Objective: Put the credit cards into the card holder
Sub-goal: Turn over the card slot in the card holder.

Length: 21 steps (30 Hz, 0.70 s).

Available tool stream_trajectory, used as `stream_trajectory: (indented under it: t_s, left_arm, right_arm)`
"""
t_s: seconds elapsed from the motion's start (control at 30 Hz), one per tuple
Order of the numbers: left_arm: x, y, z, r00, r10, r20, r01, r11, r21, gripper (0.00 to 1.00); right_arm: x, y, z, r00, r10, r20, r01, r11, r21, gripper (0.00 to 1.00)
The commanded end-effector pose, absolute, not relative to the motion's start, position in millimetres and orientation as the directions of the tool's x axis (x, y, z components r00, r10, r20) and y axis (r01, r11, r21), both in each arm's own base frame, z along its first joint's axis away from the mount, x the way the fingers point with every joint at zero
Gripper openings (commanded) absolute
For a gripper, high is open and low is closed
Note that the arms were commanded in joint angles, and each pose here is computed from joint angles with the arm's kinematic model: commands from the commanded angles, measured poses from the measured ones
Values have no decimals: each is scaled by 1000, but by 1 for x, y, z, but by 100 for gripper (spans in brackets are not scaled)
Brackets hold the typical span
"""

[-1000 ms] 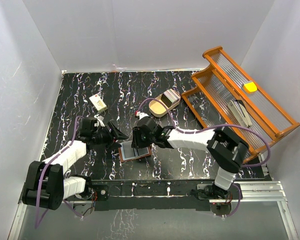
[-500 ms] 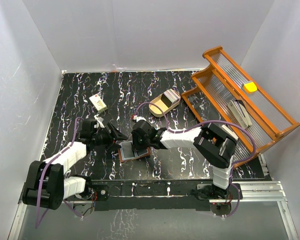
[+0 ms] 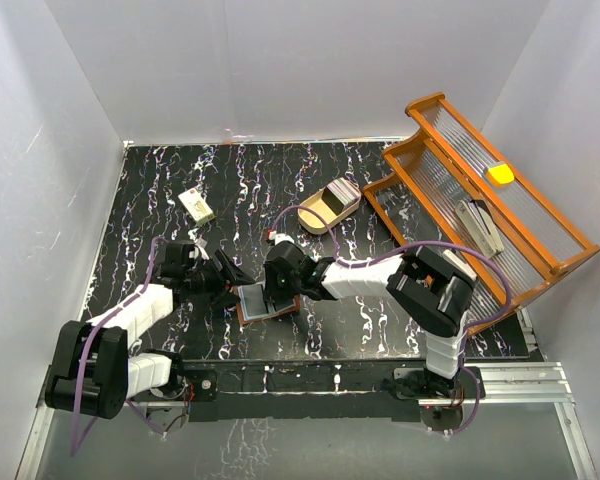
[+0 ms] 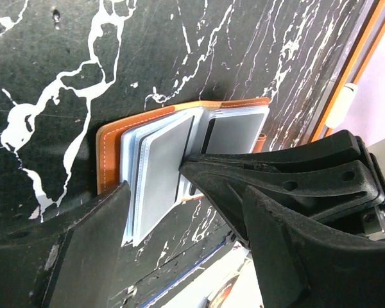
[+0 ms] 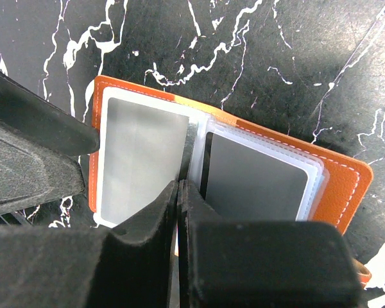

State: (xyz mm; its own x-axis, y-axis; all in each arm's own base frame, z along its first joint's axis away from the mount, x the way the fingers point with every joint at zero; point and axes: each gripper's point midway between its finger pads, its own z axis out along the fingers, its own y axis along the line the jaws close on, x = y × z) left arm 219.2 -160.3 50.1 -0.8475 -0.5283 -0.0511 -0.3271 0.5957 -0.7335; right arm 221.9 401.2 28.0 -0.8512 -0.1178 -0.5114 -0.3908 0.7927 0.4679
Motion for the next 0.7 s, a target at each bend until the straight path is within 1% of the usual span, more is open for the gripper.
stream_trajectory:
  t_s: [0.0,0.4,0.57,0.67]
  left_arm:
    - [222,-159,56,-852,-520,-64,-316,608,-728,69]
    - [223,-168,56,-856,-515,-37,-300,554,-777,69]
    - [225,-173,63,-861,-506,-41,-271,527,-806,67]
    - [226,-179,72,-866,-498,-35,-246,487,-838,64]
  right_arm:
    - [213,382,6,-861,-155,-485,-377,833,404,3]
    - [214,382,6,-860,-154,-487,-378,834,403,3]
    - [213,382,6,-859,-156,-487,-381,831,405,3]
    - [213,383,8,-857,-155,-492,-385,827,410,3]
